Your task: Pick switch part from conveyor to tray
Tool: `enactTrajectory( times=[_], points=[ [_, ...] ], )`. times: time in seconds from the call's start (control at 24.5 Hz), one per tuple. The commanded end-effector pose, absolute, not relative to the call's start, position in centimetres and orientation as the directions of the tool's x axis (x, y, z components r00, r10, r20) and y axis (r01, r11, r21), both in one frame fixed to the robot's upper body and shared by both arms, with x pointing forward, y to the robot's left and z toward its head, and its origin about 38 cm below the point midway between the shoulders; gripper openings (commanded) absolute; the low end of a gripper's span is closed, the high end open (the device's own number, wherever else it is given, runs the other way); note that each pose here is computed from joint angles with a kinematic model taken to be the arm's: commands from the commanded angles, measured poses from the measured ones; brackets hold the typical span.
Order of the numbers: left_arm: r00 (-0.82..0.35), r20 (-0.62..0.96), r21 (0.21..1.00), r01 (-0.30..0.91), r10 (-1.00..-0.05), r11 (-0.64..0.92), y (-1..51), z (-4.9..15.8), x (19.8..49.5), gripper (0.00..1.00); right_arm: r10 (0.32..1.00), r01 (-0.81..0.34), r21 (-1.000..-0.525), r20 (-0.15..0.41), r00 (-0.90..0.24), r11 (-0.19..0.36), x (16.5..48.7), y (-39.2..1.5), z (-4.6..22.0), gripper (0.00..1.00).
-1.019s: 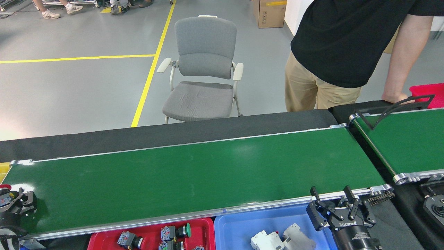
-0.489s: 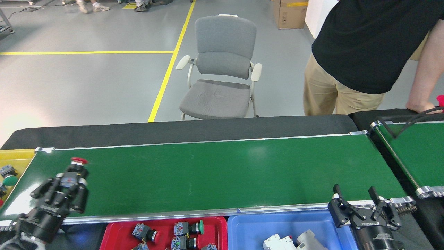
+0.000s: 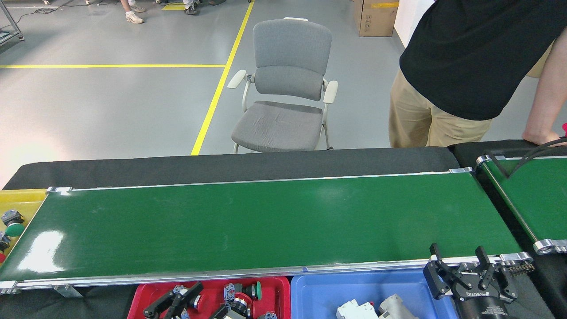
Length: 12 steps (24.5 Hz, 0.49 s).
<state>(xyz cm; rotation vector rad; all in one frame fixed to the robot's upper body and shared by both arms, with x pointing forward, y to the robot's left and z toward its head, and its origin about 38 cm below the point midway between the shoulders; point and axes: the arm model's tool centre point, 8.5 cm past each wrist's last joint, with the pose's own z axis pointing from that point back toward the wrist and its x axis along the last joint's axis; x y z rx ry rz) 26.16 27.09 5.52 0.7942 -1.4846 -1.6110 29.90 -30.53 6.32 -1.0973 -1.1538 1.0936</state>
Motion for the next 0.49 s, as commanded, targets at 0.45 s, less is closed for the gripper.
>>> enactTrajectory(
  times=[0.45],
  points=[
    [0.175,0.003,0.997,0.07,-0.985,0.016,47.1,5.0,20.7,1.0,0.989,-0.063,-0.987,0.146,0.021,0.147,29.5,-29.2,6.4,0.98]
  ],
)
